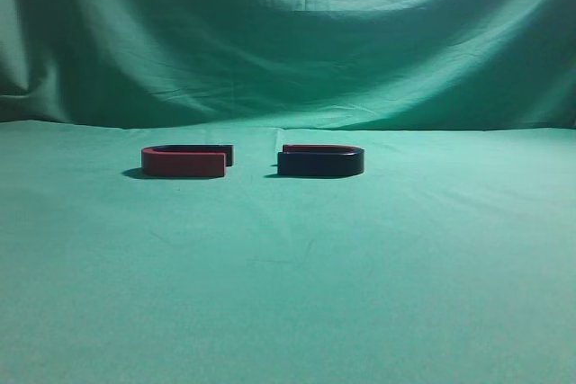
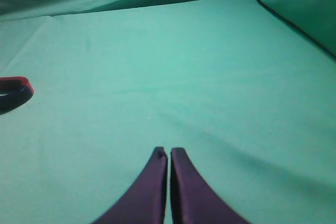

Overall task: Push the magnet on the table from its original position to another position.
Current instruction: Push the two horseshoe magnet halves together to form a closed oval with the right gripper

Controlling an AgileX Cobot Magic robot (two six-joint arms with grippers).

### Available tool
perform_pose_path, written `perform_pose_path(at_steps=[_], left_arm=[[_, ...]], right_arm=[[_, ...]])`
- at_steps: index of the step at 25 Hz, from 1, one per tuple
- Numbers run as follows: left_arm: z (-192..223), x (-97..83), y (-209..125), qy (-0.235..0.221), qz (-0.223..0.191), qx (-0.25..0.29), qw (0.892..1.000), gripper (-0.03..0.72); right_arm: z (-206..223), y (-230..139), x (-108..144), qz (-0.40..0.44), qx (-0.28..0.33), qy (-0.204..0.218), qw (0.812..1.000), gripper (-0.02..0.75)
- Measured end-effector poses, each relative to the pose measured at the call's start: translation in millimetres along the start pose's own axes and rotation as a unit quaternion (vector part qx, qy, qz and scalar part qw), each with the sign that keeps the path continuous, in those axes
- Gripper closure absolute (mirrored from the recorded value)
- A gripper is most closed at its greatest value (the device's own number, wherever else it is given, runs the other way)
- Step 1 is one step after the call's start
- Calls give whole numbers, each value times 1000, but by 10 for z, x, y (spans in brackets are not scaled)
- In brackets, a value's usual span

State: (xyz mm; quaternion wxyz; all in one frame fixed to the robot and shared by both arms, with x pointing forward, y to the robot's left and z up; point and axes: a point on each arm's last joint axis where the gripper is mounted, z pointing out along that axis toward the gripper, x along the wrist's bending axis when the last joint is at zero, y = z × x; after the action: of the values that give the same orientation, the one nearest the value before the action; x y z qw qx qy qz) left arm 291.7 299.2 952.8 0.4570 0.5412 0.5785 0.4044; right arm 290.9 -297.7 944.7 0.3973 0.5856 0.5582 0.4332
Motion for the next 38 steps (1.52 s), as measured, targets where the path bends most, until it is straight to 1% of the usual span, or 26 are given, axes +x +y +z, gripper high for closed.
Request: perform_pose_path(at_steps=[25,27,30,32,34,36,38], left_arm=[[0,0,0,0,0,0,1000,316],[0,0,0,0,0,0,1000,316],[0,0,0,0,0,0,1000,316],[0,0,0,0,0,0,1000,316],[0,0,0,0,0,0,1000,316],[0,0,0,0,0,0,1000,316],[0,0,0,0,0,0,1000,316]], right_arm=[[0,9,-1,-2,-5,0,1000,738],[-1,54,6,3,-30,3,1000,738],[-23,202,26,44,-111,19,993,738],[-66,339,26,58,-188,26,980,738],[-103,420,23,62,-236,28,969,738],[-142,494,30,59,-238,29,969,738],[-228,656,47,41,-238,28,970,738]])
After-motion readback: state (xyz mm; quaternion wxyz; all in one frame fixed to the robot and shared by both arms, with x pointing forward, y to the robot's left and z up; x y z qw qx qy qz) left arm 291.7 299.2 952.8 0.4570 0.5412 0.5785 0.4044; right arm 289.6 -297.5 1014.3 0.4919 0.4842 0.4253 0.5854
